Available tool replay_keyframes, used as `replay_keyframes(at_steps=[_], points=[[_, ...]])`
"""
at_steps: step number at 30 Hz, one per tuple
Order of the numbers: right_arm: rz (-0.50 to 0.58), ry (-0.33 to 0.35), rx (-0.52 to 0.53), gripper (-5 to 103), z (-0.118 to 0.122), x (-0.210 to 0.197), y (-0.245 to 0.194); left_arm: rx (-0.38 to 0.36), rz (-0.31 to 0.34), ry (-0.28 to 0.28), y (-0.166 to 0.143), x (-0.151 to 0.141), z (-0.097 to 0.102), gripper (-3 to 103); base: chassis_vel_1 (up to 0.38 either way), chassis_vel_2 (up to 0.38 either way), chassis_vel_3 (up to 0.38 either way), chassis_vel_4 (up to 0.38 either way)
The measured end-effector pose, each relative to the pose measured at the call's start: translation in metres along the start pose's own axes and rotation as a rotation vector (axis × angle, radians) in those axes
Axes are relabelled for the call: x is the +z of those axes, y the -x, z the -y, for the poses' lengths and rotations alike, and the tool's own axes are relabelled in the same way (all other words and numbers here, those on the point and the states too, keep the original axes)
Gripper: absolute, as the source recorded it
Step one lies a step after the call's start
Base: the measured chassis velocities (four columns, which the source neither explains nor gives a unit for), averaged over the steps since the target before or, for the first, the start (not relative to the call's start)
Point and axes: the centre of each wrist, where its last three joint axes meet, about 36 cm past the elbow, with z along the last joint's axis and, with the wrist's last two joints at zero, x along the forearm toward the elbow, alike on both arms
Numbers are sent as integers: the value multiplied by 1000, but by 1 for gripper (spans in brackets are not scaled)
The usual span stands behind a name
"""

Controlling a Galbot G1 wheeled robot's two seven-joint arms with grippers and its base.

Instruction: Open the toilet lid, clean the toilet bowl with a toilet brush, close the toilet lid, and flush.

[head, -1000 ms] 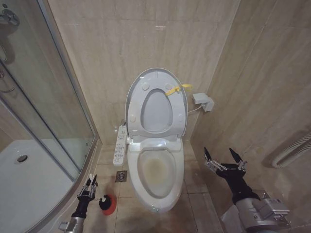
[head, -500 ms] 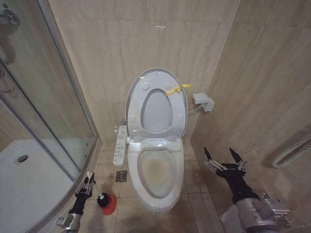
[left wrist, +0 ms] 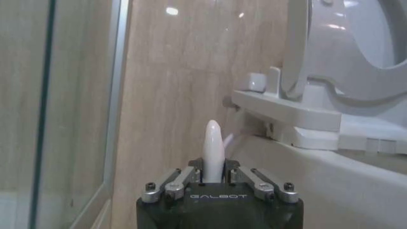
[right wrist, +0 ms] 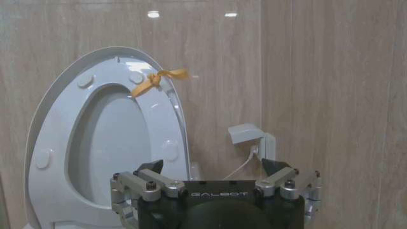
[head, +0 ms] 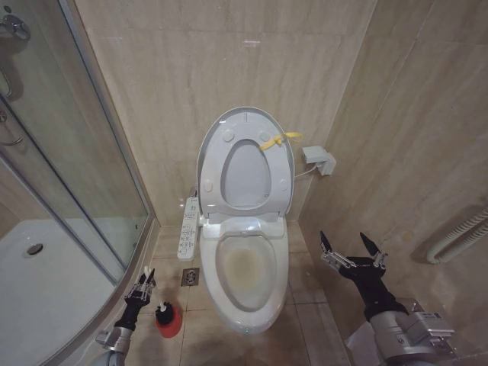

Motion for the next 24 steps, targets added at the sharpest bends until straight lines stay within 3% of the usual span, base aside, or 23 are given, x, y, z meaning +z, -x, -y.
replay_keyframes(at_steps=[12,24], points=[[0,0,0,100,0,0,0,52,-52,42,-3,5,-3,21,0,0,0,0],[0,0,0,100,0,0,0,68,-127,56,-33,19,8,21,0,0,0,0]])
